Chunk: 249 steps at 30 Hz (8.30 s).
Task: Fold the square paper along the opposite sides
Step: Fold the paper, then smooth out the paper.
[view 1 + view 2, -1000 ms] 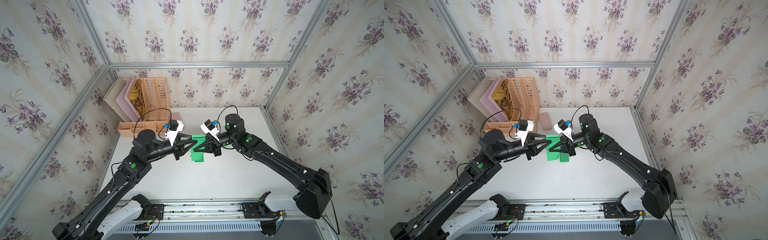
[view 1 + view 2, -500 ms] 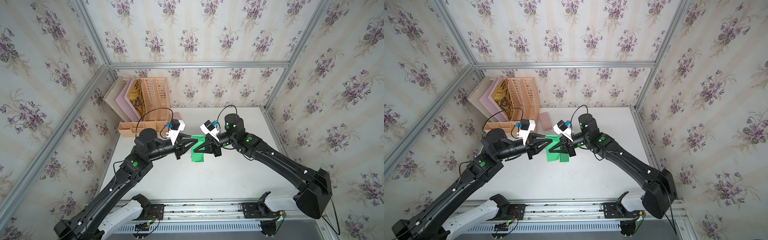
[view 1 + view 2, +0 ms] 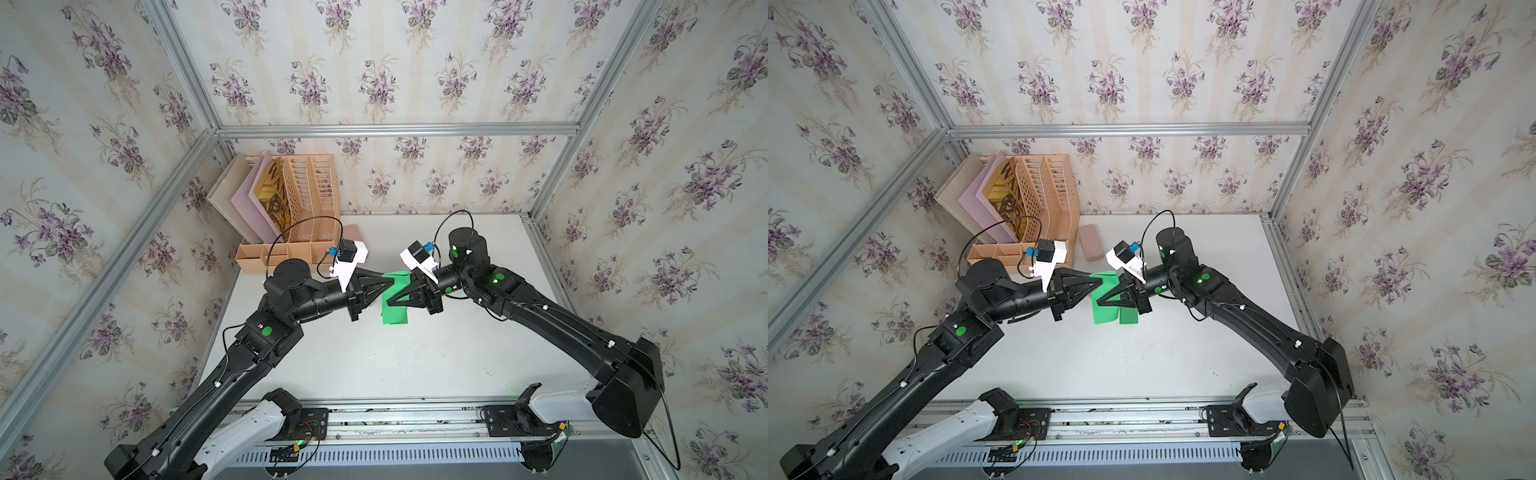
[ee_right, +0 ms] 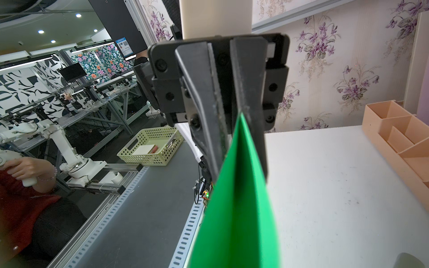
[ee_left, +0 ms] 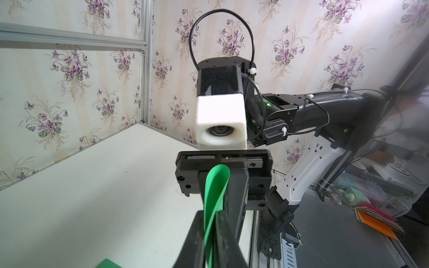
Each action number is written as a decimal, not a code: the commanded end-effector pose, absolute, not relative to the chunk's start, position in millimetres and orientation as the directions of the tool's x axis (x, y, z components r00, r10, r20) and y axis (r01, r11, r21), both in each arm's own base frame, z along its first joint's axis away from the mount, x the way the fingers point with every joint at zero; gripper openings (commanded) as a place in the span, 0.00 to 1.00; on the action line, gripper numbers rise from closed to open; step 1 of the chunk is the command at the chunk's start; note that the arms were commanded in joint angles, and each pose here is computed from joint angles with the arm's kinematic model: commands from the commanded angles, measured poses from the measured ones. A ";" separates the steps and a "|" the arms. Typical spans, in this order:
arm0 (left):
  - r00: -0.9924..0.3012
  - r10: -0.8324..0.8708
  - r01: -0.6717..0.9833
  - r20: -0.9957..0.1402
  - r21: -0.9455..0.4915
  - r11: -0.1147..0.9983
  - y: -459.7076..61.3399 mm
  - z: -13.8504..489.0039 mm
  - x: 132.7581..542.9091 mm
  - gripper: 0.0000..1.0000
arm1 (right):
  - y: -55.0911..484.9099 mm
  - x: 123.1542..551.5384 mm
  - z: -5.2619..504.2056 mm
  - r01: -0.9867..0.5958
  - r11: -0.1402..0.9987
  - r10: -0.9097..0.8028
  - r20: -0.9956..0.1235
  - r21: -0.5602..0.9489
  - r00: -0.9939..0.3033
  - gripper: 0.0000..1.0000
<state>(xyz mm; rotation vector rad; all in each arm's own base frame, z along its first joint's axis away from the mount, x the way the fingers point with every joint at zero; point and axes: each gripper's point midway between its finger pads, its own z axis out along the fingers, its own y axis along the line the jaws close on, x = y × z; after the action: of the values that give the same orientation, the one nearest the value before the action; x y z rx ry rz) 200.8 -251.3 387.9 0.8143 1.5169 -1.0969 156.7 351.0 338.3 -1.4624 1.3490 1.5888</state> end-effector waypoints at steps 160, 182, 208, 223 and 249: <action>-0.146 -0.025 0.926 -0.989 -0.145 0.349 -237.8 410.7 179.4 0.00 | 340.7 155.7 350.2 -0.952 -0.241 -0.204 -0.969 0.188 -0.139 0.14; -0.109 -0.050 0.925 -0.993 -0.119 0.361 -233.2 424.6 176.3 0.00 | 339.6 152.1 345.2 -0.947 -0.253 -0.188 -0.971 0.196 -0.151 0.16; -0.097 -0.058 0.925 -0.994 -0.111 0.364 -231.3 428.5 174.3 0.00 | 339.5 149.7 339.3 -0.938 -0.269 -0.184 -0.967 0.220 -0.174 0.19; -0.092 -0.065 0.925 -0.994 -0.110 0.363 -231.0 432.0 173.8 0.00 | 338.8 148.6 333.1 -0.935 -0.262 -0.196 -0.962 0.237 -0.189 0.21; -0.093 -0.060 0.924 -0.994 -0.108 0.366 -231.0 431.2 174.6 0.00 | 337.2 146.1 323.2 -0.934 -0.256 -0.207 -0.958 0.250 -0.200 0.00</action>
<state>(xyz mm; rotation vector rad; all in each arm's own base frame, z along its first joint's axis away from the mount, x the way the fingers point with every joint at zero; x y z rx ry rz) 175.9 -231.8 419.7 0.8439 1.4595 -1.0250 147.0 338.0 321.4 -1.4369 1.3928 1.5234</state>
